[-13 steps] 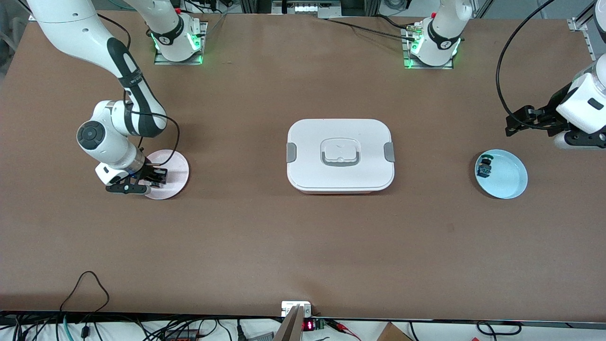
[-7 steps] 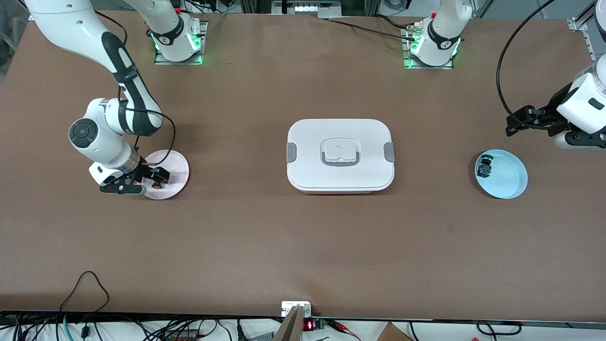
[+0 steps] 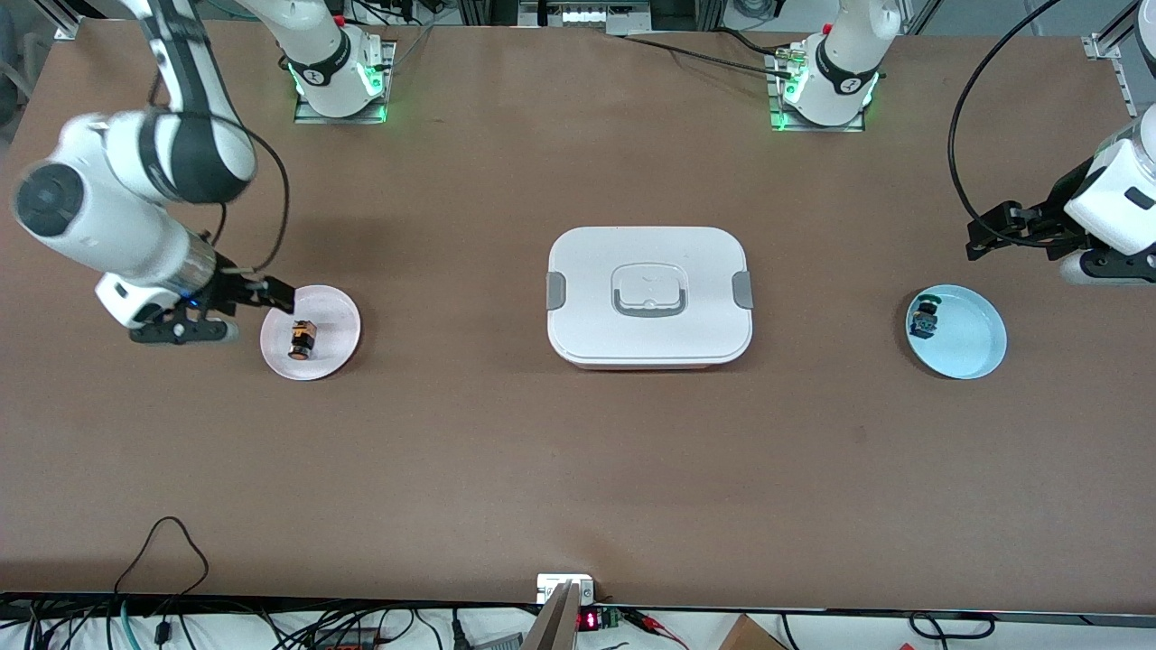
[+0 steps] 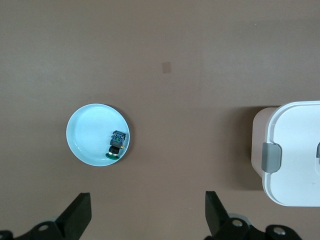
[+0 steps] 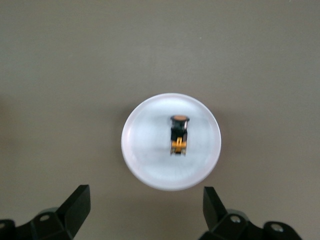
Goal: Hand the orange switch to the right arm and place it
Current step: 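Open the right gripper and raise it away from the plate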
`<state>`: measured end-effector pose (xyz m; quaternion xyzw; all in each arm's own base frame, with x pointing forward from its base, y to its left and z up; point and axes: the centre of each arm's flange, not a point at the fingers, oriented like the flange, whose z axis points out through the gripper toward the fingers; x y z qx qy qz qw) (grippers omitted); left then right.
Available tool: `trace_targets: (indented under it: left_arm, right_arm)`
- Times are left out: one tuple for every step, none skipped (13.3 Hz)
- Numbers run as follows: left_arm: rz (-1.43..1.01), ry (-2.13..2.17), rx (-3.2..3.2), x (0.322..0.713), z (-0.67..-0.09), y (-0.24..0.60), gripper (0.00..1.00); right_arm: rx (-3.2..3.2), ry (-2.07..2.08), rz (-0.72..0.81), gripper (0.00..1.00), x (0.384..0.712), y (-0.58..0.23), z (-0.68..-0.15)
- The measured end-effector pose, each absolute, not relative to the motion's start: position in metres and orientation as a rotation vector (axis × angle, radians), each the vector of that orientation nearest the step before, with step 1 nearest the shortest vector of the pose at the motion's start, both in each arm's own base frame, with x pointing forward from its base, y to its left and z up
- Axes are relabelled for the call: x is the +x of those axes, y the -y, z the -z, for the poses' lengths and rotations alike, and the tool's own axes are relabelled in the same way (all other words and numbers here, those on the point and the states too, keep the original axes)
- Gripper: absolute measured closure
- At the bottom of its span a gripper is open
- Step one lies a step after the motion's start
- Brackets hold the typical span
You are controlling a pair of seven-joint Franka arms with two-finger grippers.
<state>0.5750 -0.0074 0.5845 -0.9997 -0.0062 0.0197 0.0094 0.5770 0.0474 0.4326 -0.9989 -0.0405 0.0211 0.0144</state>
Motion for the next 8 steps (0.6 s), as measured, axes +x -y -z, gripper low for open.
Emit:
trace_targets:
  left_arm:
    - [-0.062, 0.023, -3.122, 0.575, -0.584, 0.006, 0.0]
    - [-0.063, 0.026, -3.122, 0.575, -0.584, 0.005, 0.0]
    - [-0.063, 0.027, -3.122, 0.575, -0.584, 0.005, 0.0]
    - [-0.064, 0.027, -3.122, 0.575, -0.584, 0.005, 0.0]
    - [-0.064, 0.027, -3.122, 0.575, -0.584, 0.005, 0.0]
    - [-0.064, 0.028, -3.122, 0.575, -0.584, 0.004, 0.0]
    - [-0.064, 0.028, -3.122, 0.575, -0.584, 0.004, 0.0]
    - [-0.064, 0.028, -3.122, 0.575, -0.584, 0.004, 0.0]
  right_arm:
    - [-3.105, 0.157, -0.061, 0.0, 0.569, -0.049, -0.467]
    - [-3.101, 0.175, -0.054, 0.0, 0.56, -0.05, -0.502]
    - [-3.098, 0.182, -0.045, 0.0, 0.55, -0.05, -0.535]
    - [-3.097, 0.185, -0.026, 0.0, 0.544, -0.049, -0.563]
    - [-3.096, 0.187, 0.005, 0.0, 0.541, -0.048, -0.588]
    - [-3.094, 0.191, 0.041, 0.0, 0.541, -0.048, -0.607]
    - [-3.093, 0.193, 0.071, 0.0, 0.543, -0.048, -0.617]
    - [-3.093, 0.192, 0.085, 0.0, 0.545, -0.048, -0.621]
